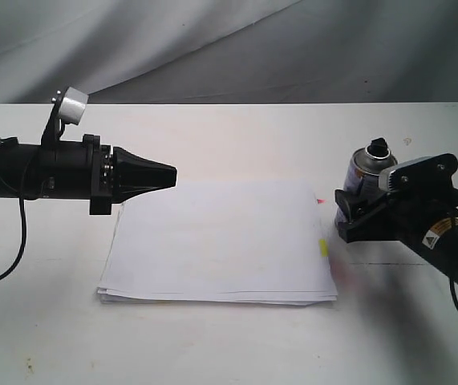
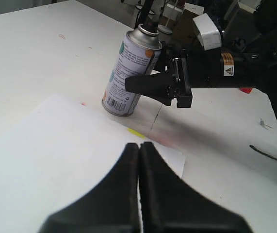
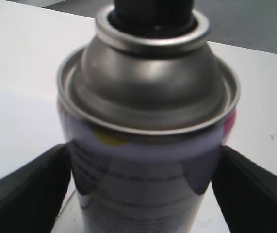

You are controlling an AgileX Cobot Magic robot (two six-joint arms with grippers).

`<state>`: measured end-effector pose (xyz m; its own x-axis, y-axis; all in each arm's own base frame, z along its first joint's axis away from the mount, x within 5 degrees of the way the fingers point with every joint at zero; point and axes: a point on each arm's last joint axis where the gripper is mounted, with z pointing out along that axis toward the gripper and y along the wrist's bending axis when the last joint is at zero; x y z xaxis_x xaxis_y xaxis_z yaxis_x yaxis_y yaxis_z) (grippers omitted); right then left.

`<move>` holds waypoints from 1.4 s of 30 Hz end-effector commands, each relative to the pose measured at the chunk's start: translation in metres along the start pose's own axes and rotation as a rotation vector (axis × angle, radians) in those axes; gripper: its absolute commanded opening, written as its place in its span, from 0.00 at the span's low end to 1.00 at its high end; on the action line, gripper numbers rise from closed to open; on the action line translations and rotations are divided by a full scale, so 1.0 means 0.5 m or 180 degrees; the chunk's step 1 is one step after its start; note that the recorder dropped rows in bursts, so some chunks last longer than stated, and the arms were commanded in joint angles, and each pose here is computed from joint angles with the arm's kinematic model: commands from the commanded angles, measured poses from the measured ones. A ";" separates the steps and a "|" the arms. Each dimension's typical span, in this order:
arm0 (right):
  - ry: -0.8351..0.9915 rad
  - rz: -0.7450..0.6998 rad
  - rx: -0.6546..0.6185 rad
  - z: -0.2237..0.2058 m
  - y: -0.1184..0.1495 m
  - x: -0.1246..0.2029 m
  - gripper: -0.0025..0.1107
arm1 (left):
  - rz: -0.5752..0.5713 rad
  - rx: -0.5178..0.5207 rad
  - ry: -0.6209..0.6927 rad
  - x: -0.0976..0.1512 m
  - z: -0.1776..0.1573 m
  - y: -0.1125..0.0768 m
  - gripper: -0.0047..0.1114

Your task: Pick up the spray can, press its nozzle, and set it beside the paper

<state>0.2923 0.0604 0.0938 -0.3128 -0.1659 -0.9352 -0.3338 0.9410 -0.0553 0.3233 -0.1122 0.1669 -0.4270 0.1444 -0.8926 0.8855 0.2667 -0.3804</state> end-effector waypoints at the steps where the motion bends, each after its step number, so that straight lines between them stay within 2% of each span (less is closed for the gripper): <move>1: -0.0079 -0.0006 0.0039 -0.001 -0.006 -0.008 0.68 | -0.0015 0.0017 -0.0025 -0.003 -0.003 -0.005 0.04; 7: -0.0217 -0.0010 0.0045 -0.003 -0.006 -0.019 0.68 | -0.0027 -0.0007 -0.0072 -0.006 -0.003 -0.003 0.04; 11: -0.0393 -0.0070 0.0005 -0.021 -0.003 -0.049 0.68 | 0.0011 -0.0110 -0.0294 -0.036 -0.009 -0.008 0.04; 15: -0.0668 -0.0126 0.0028 -0.059 -0.002 -0.098 0.68 | 0.0401 -0.0134 -0.0411 -0.094 -0.028 -0.040 0.04; 18: -0.0949 -0.0163 0.0061 -0.095 -0.002 -0.144 0.68 | 0.0662 -0.0174 -0.0587 -0.150 -0.052 -0.087 0.04; 21: -0.1252 -0.0214 0.0058 -0.143 0.002 -0.193 0.68 | 0.0886 -0.0185 -0.0754 -0.205 -0.081 -0.151 0.04; 24: -0.1364 -0.0344 -0.0039 -0.204 0.013 -0.245 0.68 | 0.1237 -0.0192 -0.0927 -0.257 -0.118 -0.235 0.04; 29: -0.1624 -0.0441 -0.0030 -0.334 0.040 -0.315 0.67 | 0.1774 -0.0150 -0.1263 -0.316 -0.194 -0.426 0.04; 33: -0.1909 -0.0463 0.0109 -0.463 0.050 -0.338 0.63 | 0.1971 -0.0084 -0.1305 -0.309 -0.242 -0.566 0.04; 34: -0.1958 -0.0410 0.0160 -0.496 0.049 -0.336 0.63 | 0.2041 -0.0203 -0.1335 -0.305 -0.256 -0.602 0.04; 39: -0.2195 -0.0295 0.0430 -0.643 0.047 -0.294 0.62 | 0.2441 -0.0474 -0.1684 -0.269 -0.312 -0.744 0.04; 42: -0.2381 -0.0257 0.0547 -0.707 0.048 -0.260 0.56 | 0.2527 -0.0655 -0.1900 -0.242 -0.339 -0.806 0.04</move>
<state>0.0321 0.0094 0.3483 0.4341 -0.0604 -0.8988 -0.1906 0.9690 -0.1572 0.0164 -0.0816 0.4662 0.4510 -0.1069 -0.8861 0.8335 0.4056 0.3753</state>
